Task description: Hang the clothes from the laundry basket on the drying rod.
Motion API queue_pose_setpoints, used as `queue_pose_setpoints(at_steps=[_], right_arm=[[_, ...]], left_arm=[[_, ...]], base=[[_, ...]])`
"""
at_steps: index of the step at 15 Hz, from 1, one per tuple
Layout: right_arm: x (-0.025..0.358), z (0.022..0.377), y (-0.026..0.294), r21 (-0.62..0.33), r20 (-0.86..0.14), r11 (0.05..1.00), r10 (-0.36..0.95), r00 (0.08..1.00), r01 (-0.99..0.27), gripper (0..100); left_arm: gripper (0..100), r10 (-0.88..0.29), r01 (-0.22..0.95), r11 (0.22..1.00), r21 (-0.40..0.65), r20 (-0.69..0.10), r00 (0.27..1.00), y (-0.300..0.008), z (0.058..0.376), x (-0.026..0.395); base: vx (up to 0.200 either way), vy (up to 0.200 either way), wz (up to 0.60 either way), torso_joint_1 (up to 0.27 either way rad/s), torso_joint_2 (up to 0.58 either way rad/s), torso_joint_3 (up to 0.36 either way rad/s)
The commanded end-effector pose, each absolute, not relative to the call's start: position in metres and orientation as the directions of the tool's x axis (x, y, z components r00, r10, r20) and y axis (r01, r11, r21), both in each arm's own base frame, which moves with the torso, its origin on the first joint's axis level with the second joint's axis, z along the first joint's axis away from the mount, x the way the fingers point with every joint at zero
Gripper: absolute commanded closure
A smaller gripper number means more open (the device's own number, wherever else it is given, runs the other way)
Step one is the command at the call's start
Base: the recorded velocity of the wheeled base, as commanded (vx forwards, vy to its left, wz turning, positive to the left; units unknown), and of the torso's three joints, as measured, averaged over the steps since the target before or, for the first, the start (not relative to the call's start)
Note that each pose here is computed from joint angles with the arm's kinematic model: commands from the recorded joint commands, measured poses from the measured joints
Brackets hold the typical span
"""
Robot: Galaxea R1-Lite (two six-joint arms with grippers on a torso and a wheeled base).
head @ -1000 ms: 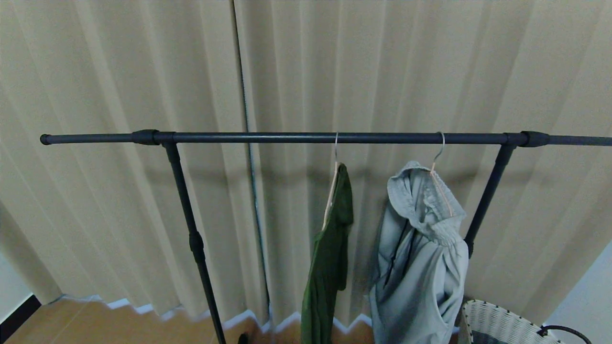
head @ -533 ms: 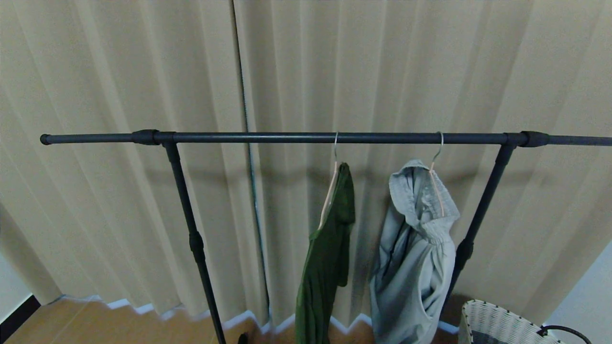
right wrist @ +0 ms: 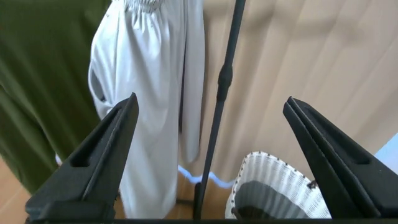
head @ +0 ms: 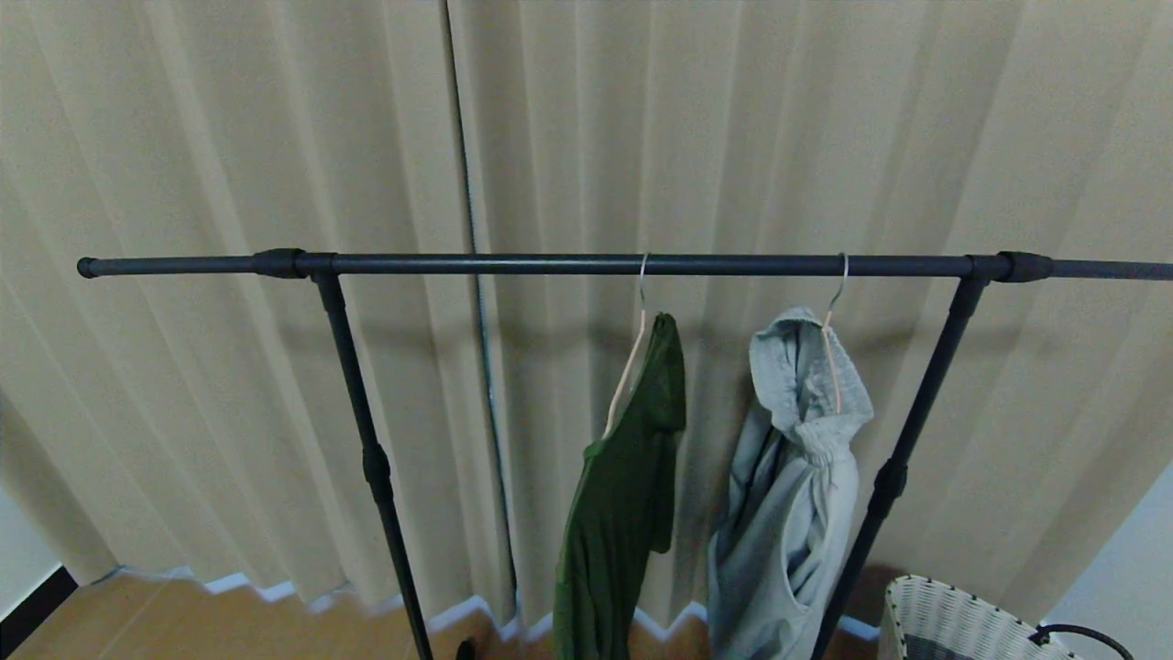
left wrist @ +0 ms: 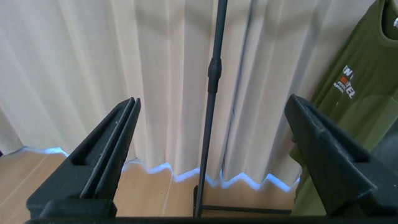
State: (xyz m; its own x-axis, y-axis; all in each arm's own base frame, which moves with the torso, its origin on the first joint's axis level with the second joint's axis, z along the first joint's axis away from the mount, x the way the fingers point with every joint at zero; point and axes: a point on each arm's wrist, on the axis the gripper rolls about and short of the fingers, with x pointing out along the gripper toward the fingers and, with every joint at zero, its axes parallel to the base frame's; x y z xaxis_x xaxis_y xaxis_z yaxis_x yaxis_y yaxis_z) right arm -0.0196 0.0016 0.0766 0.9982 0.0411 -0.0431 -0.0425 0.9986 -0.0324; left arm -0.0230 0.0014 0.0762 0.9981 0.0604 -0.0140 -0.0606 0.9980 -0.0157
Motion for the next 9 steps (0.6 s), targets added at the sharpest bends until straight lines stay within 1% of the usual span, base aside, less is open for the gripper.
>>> queue_pose_setpoints(at_steps=[1, 5, 9], right_arm=[[-0.0211, 0.0758, 0.0016, -0.035, -0.024, 0.998, 0.044, 0.999, -0.045, 0], [-0.0224, 0.0753, 0.0034, -0.05, -0.015, 0.99, 0.132, 0.991, -0.132, 0], [-0.0226, 0.0751, 0.0038, -0.066, -0.015, 0.985, 0.157, 0.987, -0.158, 0]], left_arm=[[0, 0.061, -0.062, 0.998, -0.016, -0.015, 0.998, 0.0014, 0.0762, -0.0228], [0, 0.061, -0.062, 0.998, -0.016, -0.015, 0.998, 0.0014, 0.0762, -0.0228], [0, 0.061, -0.062, 0.998, -0.016, -0.015, 0.998, 0.0014, 0.0762, -0.0228]], base=[[0.0, 0.0, 0.0, 0.0, 0.0, 0.0], [0.0, 0.0, 0.0, 0.0, 0.0, 0.0], [0.0, 0.0, 0.0, 0.0, 0.0, 0.0]])
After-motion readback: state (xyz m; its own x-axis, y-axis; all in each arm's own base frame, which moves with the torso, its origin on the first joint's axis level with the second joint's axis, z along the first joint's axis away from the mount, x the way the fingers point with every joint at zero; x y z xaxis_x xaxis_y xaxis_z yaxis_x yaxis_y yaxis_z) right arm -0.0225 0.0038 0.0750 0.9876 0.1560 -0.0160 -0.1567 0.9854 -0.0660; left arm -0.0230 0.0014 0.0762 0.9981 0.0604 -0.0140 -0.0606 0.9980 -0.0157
